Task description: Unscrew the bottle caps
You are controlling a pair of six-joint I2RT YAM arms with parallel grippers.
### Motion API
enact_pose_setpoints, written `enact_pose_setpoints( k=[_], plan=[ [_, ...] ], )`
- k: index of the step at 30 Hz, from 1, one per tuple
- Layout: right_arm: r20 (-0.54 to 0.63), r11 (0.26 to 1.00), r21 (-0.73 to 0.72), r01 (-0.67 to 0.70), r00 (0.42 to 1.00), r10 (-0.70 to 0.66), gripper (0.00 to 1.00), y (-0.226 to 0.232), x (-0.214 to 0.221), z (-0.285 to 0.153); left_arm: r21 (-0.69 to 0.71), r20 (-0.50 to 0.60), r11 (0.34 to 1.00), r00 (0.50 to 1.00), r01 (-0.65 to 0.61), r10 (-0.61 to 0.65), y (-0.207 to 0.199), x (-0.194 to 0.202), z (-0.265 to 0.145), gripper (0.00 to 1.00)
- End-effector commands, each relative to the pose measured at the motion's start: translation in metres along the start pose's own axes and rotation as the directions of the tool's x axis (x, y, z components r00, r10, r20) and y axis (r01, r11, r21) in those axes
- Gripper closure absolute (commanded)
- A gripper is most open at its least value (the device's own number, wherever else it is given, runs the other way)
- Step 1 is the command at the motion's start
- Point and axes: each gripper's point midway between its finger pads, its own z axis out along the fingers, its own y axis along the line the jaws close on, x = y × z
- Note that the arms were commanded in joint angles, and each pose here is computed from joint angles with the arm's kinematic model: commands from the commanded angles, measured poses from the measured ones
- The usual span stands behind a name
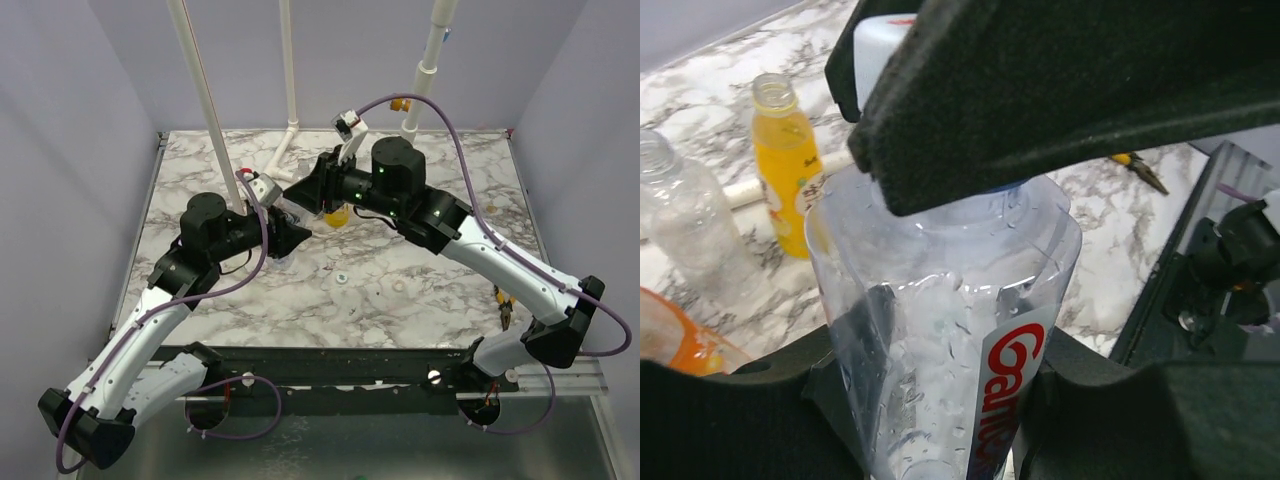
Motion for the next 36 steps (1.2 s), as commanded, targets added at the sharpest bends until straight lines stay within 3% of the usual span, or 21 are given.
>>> enact_pose_setpoints(
  k=[1,4,9,20,22,23,26,30,33,36],
  plan=[
    [0.063,0.988,-0.15,0.03,0.998,-0.02,0.99,0.008,-0.024,-0.023,0.236,0.063,0.972,0.998,-0.015,0.0,-0.048,-0.034,-0.012,0.75],
    [0.074,0.959,-0.276,0.062,0.996,-0.043,0.99,0.02,-0.022,-0.033,0.337,0.038,0.941,0.999,0.013,-0.028,-0.067,-0.032,-0.018,0.75],
    [0.106,0.844,-0.513,0.159,0.987,-0.122,1.0,0.06,-0.018,-0.056,0.447,-0.004,0.893,0.998,0.058,-0.063,-0.087,-0.027,-0.026,0.74],
    [0.135,0.664,-0.697,0.27,0.959,-0.247,0.99,0.085,-0.003,-0.08,0.548,-0.042,0.832,0.997,0.079,-0.067,-0.102,-0.02,-0.034,0.74],
    [0.123,0.671,-0.69,0.272,0.957,-0.262,0.98,0.082,-0.002,-0.076,0.544,-0.042,0.835,0.997,0.08,-0.068,-0.102,-0.019,-0.033,0.75],
    [0.11,0.683,-0.679,0.269,0.957,-0.267,0.94,0.079,-0.001,-0.073,0.539,-0.039,0.839,0.997,0.078,-0.067,-0.101,-0.019,-0.033,0.75],
    [0.11,0.773,-0.571,0.277,0.959,-0.262,0.58,0.062,-0.01,-0.059,0.504,-0.022,0.862,0.998,0.061,-0.058,-0.094,-0.019,-0.029,0.76],
    [0.17,0.924,-0.289,0.251,0.963,-0.208,0.22,0.02,-0.036,-0.044,0.377,0.017,0.926,0.999,0.019,-0.028,-0.071,-0.016,-0.017,0.77],
    [0.207,0.951,-0.204,0.231,0.96,-0.189,0.04,0.01,-0.048,-0.048,0.244,0.048,0.968,0.998,-0.051,0.041,-0.045,-0.011,-0.009,0.77],
    [0.189,0.968,-0.151,0.2,0.967,-0.171,0.0,0.002,-0.055,-0.04,0.114,0.042,0.989,0.995,-0.096,0.091,-0.018,-0.003,-0.003,0.78]
  ],
)
